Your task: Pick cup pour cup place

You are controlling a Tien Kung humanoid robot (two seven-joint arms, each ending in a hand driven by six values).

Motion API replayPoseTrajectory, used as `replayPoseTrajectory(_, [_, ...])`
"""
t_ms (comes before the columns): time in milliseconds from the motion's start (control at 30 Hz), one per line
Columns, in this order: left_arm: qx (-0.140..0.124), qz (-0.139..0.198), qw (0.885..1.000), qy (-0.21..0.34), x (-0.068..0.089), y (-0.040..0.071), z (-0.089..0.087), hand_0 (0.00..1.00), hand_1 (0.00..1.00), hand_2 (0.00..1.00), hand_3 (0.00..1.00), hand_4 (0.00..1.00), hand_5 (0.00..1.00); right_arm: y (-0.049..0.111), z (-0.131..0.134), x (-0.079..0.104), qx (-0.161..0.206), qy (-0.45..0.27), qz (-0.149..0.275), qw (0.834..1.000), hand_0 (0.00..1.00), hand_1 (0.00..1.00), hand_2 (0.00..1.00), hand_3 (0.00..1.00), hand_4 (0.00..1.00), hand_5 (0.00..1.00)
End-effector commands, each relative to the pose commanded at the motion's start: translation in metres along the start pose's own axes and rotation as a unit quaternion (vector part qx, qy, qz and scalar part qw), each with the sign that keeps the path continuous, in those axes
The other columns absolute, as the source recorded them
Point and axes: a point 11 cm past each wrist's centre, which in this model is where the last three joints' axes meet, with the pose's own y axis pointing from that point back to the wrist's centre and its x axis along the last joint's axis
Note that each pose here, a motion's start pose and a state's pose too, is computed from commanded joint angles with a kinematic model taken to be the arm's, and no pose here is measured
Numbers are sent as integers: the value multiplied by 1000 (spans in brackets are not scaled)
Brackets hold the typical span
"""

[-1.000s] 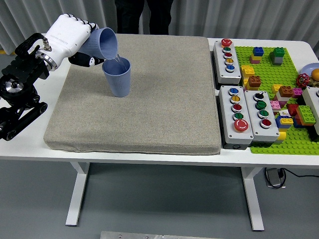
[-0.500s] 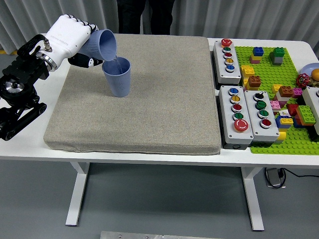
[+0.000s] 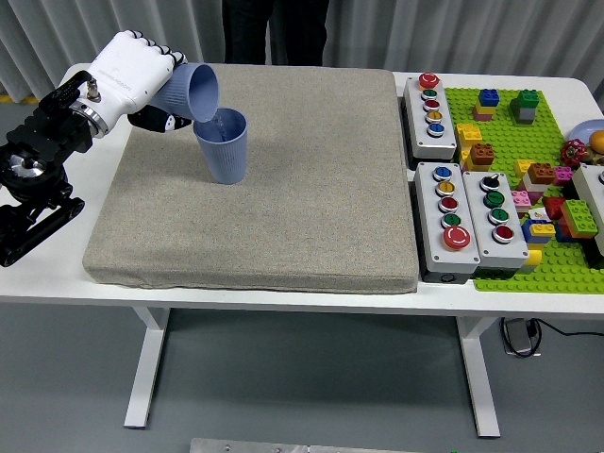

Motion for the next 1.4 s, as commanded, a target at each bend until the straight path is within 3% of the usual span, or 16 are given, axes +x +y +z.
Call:
replayPoseTrajectory(300, [5,9,1000,-8,8,-2,-5,522,470,501,487,801,467,0,-1,0,1,-1,-1,1000,685,637,587,572,2,146])
replayPoseTrajectory(1400, [-5,7,999,-44,14,-2,-7,519,468,500,488,794,445,2,-6,-2,7,-6,-1,1000,685,637,588,573,2,144])
